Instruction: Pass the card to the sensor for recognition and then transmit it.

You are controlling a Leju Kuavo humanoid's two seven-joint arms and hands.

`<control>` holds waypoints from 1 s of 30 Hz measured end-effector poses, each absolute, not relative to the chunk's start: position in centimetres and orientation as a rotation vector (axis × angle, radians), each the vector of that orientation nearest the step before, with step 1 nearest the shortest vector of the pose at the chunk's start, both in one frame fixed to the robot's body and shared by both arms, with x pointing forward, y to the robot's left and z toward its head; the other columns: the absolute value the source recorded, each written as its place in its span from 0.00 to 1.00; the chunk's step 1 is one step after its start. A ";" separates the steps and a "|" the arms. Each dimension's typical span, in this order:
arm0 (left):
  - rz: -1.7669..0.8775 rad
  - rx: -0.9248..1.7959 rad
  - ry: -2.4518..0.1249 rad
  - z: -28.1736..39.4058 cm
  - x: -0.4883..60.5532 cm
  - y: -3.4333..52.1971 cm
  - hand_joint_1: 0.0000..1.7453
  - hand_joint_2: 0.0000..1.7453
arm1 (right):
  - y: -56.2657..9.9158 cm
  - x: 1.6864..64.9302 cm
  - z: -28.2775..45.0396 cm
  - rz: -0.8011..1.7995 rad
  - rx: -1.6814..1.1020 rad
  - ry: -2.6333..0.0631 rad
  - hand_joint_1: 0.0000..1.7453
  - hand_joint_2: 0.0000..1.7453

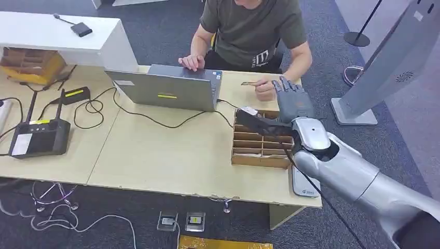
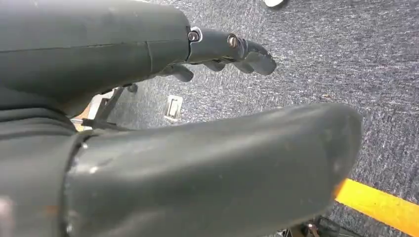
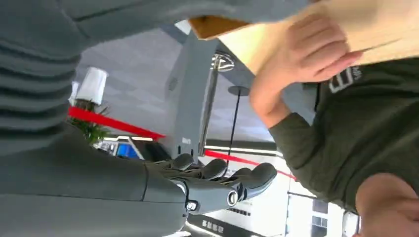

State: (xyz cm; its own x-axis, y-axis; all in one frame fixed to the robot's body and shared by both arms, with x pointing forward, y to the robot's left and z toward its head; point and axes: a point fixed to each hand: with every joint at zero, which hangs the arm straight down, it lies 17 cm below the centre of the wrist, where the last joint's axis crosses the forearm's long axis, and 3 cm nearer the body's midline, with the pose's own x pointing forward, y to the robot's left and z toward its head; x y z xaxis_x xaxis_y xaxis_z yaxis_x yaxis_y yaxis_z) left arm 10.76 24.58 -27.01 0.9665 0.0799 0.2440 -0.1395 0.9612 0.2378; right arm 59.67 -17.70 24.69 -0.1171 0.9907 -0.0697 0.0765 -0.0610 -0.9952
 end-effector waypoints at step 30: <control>0.089 0.259 -0.235 -27.1 10.4 24.8 0.00 0.00 | -25.1 49.1 20.4 1.348 -1.246 -1.264 0.00 1.00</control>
State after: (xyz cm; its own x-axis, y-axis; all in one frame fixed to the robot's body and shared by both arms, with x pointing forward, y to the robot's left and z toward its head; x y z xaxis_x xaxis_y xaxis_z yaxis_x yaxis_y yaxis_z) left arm 10.43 24.85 -27.10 0.9689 0.0569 0.2409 -0.1170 0.9629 0.2431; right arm 49.07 -25.08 20.44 -0.1079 0.9895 -0.0962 0.0318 -0.0933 -0.9951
